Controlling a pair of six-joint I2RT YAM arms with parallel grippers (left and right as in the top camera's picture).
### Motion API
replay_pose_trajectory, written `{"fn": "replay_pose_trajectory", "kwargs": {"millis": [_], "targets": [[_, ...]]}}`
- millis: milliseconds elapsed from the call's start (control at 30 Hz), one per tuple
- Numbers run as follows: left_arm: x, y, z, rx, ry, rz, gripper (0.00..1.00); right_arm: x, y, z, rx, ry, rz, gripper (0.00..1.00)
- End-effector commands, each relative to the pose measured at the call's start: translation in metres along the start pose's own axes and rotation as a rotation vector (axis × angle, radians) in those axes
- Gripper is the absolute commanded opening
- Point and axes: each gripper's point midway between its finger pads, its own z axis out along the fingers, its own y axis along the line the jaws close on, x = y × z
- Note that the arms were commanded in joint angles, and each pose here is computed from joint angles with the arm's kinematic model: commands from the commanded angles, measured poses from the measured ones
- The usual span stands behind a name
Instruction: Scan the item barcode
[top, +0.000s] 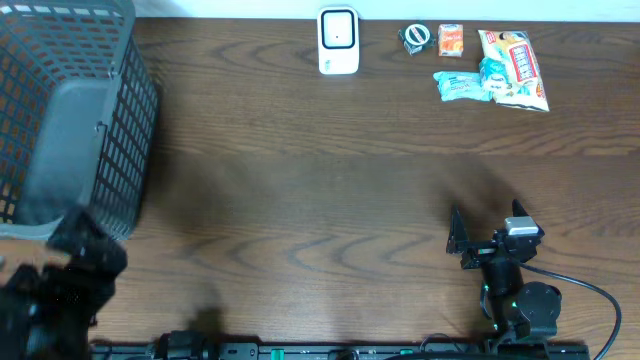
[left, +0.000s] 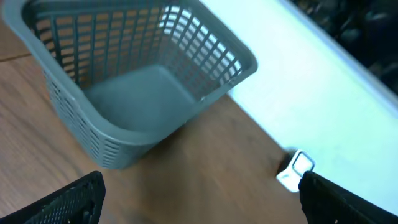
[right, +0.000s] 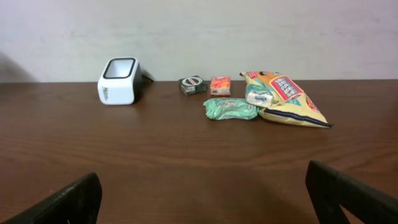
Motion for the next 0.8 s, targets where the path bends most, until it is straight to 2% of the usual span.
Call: {"fn": "replay_pose_trajectory", "kwargs": {"millis": [0, 200, 233, 300, 500, 767], "targets": [[0.002, 0.017, -0.025, 0.006, -0.044, -0.002, 0.98, 0.001, -0.004, 0.0, 0.02, -0.002, 0.004, 0.99], [0.026, 0.037, -0.029, -0.052, 0.041, 0.054, 0.98, 0.001, -0.004, 0.0, 0.02, -0.002, 0.004, 0.99], [0.041, 0.032, -0.026, 0.0, 0.091, 0.158, 0.98, 0.001, -0.004, 0.0, 0.02, -0.002, 0.004, 0.99], [0.05, 0.027, -0.021, 0.049, 0.107, 0.205, 0.97, 0.001, -0.004, 0.0, 0.02, -0.002, 0.004, 0.99], [0.075, 0.005, 0.011, 0.241, 0.035, 0.271, 0.98, 0.001, -0.004, 0.0, 0.02, -0.002, 0.004, 0.99], [0.1, -0.012, 0.048, 0.427, -0.097, 0.263, 0.98, 0.001, -0.004, 0.0, 0.02, -0.002, 0.004, 0.99]]}}
